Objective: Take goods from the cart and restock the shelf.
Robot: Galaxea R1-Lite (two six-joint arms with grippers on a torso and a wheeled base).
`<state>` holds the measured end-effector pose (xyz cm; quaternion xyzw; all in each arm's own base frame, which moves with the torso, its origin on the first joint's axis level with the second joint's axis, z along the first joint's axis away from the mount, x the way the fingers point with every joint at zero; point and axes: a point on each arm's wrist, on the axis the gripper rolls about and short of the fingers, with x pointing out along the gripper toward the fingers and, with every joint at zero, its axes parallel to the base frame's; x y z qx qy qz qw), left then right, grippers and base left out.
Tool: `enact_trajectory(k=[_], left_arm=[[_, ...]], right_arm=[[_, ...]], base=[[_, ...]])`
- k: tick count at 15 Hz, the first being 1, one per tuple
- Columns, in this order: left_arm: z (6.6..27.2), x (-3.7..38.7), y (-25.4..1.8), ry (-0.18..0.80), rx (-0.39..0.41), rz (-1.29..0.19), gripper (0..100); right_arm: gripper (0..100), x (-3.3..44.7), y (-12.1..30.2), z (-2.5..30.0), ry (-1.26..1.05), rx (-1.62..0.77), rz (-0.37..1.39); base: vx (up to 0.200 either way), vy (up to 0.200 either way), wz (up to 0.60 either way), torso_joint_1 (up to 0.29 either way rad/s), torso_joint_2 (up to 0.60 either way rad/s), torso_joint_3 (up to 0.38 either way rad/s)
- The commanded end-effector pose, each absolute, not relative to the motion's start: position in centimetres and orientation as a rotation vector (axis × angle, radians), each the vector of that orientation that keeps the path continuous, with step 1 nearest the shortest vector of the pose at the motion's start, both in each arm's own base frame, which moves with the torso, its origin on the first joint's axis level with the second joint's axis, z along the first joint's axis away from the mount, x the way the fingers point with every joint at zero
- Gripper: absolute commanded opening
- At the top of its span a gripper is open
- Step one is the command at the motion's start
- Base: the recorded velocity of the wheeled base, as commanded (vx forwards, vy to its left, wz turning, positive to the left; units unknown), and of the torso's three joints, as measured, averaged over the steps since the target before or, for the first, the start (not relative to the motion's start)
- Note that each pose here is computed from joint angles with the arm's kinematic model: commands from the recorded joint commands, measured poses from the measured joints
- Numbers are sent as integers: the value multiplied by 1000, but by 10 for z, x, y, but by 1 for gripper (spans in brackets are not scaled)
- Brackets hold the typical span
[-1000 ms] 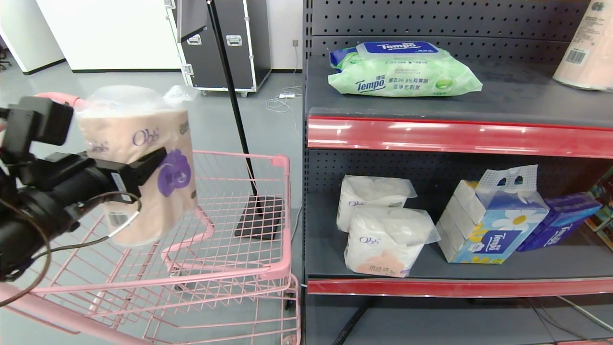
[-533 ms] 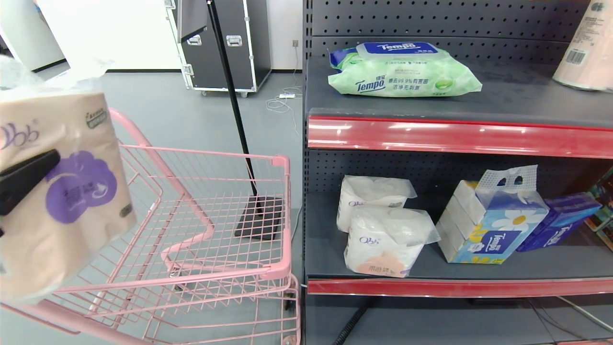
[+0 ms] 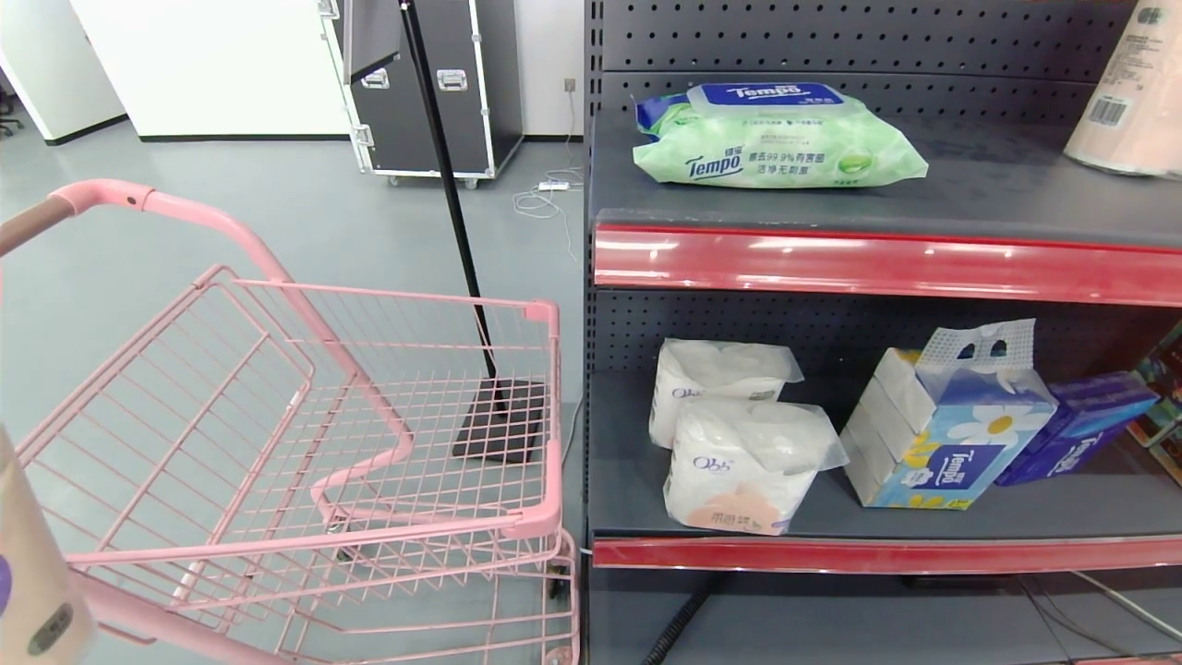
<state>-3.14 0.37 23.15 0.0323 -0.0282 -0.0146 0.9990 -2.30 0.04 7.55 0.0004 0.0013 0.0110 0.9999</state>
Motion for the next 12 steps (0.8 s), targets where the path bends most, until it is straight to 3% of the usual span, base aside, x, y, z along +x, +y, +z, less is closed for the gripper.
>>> enact_trajectory(k=[1,4,12], left_arm=[[228,-44,5,-108,62,-25,0],[223,-52,5,-104,64,-25,0],[213,-58,6,-62,68,-12,0]], right_arm=[[100,-23,0,75,3,2,23],[100,-23,0,75,3,2,21],[100,-23,0,75,3,3,21]], base=[[0,0,0,0,0,0],[0,0,0,41,-284,-227],[0,0,0,126,-487,-364]])
